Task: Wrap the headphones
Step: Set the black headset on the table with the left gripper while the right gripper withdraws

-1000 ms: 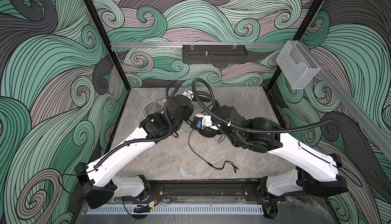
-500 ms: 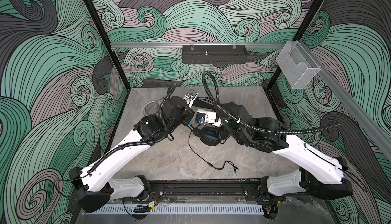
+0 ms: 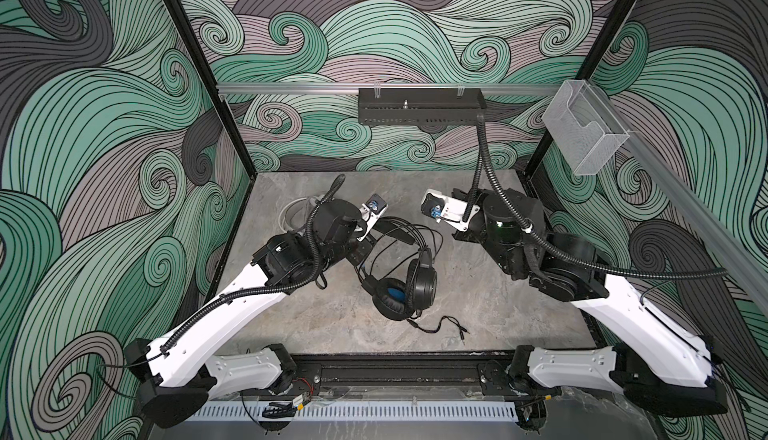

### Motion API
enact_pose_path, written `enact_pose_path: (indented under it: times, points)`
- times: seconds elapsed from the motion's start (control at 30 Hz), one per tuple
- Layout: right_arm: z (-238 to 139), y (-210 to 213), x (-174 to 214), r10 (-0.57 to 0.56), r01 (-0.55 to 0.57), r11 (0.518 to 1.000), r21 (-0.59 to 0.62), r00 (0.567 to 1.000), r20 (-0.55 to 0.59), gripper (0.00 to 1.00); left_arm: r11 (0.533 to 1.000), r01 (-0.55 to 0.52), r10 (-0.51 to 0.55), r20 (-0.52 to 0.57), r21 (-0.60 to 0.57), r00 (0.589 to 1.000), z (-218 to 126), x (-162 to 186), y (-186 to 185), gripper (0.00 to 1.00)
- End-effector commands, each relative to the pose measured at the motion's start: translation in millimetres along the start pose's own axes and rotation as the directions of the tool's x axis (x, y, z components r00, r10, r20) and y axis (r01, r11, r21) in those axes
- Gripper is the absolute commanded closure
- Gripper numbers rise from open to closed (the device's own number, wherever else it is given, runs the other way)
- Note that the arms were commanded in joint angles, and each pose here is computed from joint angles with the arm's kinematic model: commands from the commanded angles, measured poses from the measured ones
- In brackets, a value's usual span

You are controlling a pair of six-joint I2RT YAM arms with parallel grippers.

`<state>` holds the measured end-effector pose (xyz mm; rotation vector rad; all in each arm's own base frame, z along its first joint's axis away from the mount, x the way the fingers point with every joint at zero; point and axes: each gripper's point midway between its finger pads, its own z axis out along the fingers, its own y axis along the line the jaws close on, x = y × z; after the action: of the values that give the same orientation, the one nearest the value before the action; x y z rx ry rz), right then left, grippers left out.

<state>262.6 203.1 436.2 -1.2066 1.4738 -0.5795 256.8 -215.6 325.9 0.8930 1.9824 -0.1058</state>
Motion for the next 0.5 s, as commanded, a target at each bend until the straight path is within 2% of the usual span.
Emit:
enact_pose_path:
  times: [0.0, 0.1, 0.27, 0.33, 0.47]
  points:
    - [4.4, 0.4, 3.6, 0.135, -0.135, 0.991, -0.011, 0.991, 0.023, 0.90, 0.996, 0.079, -0.081, 0.091, 0.028, 0.993, -19.0, -23.5, 3.4, 1.00]
    - [-0.7, 8.8, 6.9, 0.220, -0.216, 0.974, -0.067, 0.974, 0.062, 0.84, 0.996, 0.084, -0.087, 0.093, 0.037, 0.992, -21.6, -27.0, 3.3, 1.00]
    - [-10.3, 37.8, 16.9, 0.377, -0.345, 0.917, -0.202, 0.914, 0.151, 0.54, 0.995, 0.077, -0.081, 0.076, 0.060, 0.994, -27.1, -33.5, 1.8, 1.00]
    - [-14.5, 43.2, 27.5, 0.457, -0.419, 0.881, -0.221, 0.873, 0.168, 0.47, 0.994, 0.080, -0.085, 0.070, 0.076, 0.994, -30.7, -36.5, 0.4, 1.00]
    - [-19.8, 59.9, 45.9, 0.619, -0.555, 0.772, -0.310, 0.768, 0.168, 0.30, 0.989, 0.101, -0.110, 0.073, 0.108, 0.991, -42.4, -46.1, -0.5, 1.00]
